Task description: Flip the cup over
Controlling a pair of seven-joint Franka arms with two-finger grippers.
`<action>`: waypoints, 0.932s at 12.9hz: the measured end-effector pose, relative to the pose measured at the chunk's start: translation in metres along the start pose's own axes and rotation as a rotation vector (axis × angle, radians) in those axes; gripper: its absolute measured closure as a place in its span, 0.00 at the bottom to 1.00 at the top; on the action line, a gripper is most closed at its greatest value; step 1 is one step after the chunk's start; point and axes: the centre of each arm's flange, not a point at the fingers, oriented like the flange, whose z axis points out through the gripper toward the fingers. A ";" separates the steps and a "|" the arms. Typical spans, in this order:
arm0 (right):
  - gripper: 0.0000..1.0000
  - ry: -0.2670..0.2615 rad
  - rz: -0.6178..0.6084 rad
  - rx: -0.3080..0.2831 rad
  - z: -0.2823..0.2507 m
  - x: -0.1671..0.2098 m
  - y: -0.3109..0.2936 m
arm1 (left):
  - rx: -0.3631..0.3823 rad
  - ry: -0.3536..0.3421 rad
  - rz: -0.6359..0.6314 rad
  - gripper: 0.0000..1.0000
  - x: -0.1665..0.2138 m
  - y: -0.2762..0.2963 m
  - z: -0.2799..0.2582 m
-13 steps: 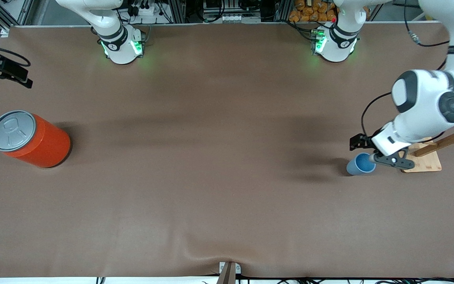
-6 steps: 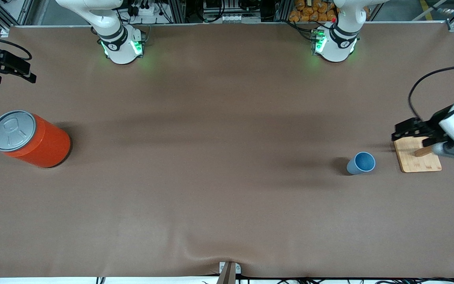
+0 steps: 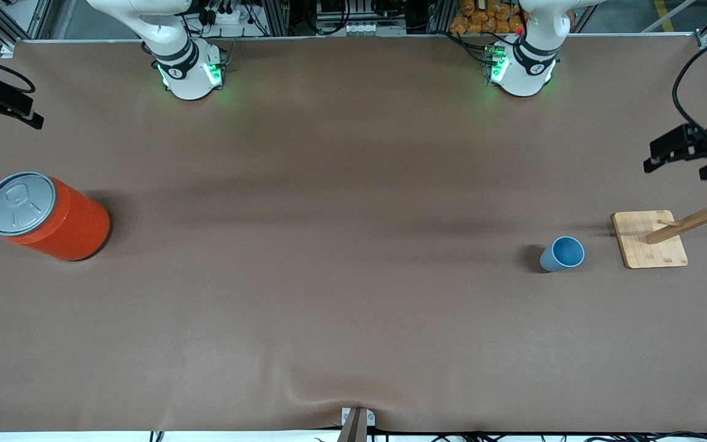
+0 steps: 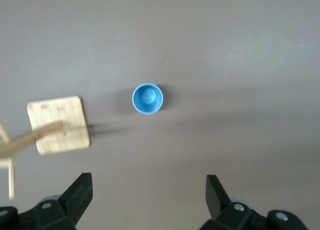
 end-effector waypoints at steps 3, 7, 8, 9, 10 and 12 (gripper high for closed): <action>0.00 0.000 -0.006 -0.008 0.000 -0.001 -0.012 | 0.026 0.013 -0.087 0.00 -0.020 0.013 -0.024; 0.00 0.015 -0.037 -0.053 0.001 -0.001 -0.038 | 0.085 -0.020 -0.120 0.00 -0.027 0.025 -0.022; 0.00 0.018 -0.054 -0.070 0.003 -0.001 -0.049 | 0.085 -0.023 -0.125 0.00 -0.026 0.025 -0.020; 0.00 0.019 -0.060 -0.090 0.005 -0.002 -0.060 | 0.085 -0.024 -0.136 0.00 -0.026 0.026 -0.020; 0.00 0.020 -0.054 -0.105 0.007 -0.003 -0.070 | 0.085 -0.024 -0.143 0.00 -0.026 0.030 -0.019; 0.00 0.021 -0.035 -0.117 0.008 -0.003 -0.074 | 0.086 -0.022 -0.143 0.00 -0.027 0.039 -0.019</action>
